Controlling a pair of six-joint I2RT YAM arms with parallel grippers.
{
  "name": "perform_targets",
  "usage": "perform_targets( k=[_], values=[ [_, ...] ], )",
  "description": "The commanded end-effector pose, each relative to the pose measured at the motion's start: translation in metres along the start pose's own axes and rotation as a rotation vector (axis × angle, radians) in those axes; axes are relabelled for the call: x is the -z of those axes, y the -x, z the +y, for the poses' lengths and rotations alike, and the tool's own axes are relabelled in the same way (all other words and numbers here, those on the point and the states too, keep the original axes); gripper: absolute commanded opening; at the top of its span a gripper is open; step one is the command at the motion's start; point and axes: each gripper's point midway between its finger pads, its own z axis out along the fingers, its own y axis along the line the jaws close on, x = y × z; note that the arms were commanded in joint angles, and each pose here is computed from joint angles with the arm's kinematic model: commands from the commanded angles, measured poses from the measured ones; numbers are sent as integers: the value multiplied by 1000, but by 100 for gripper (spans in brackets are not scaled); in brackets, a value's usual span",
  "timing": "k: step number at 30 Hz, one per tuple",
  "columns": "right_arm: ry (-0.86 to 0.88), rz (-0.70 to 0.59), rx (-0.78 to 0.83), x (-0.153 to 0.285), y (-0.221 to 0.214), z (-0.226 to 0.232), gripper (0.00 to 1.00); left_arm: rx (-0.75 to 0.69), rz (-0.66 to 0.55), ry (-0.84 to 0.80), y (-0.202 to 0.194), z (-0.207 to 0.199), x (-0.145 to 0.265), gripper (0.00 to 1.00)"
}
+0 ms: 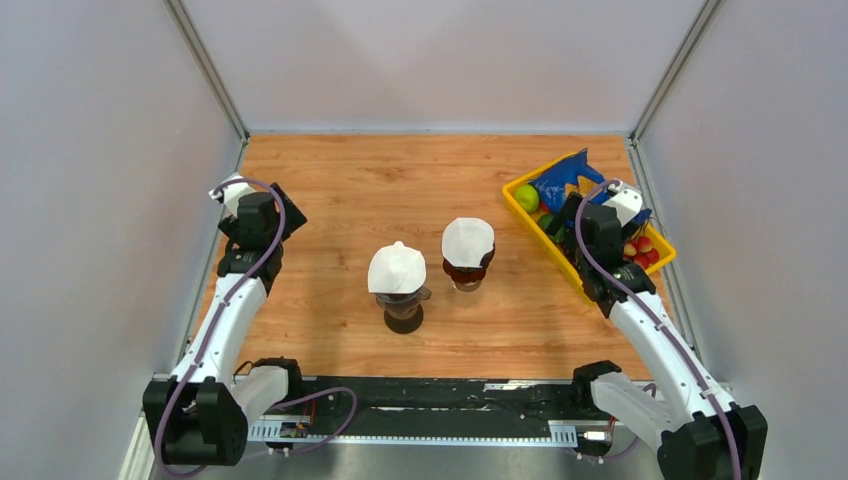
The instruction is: Place the coffee filter in the dripper
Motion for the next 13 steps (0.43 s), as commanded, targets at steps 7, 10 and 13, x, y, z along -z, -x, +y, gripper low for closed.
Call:
perform_targets(
  k=[7,10,13],
  values=[
    [-42,10,7,-13,-11,-5,100,46,-92,-146,15,-18,11,100],
    [-42,11,10,-15,-11,-5,99,34,-85,-191,11,-24,13,100],
    [-20,13,13,-14,-10,-1,100,30,-86,-225,11,-29,16,100]
  ],
)
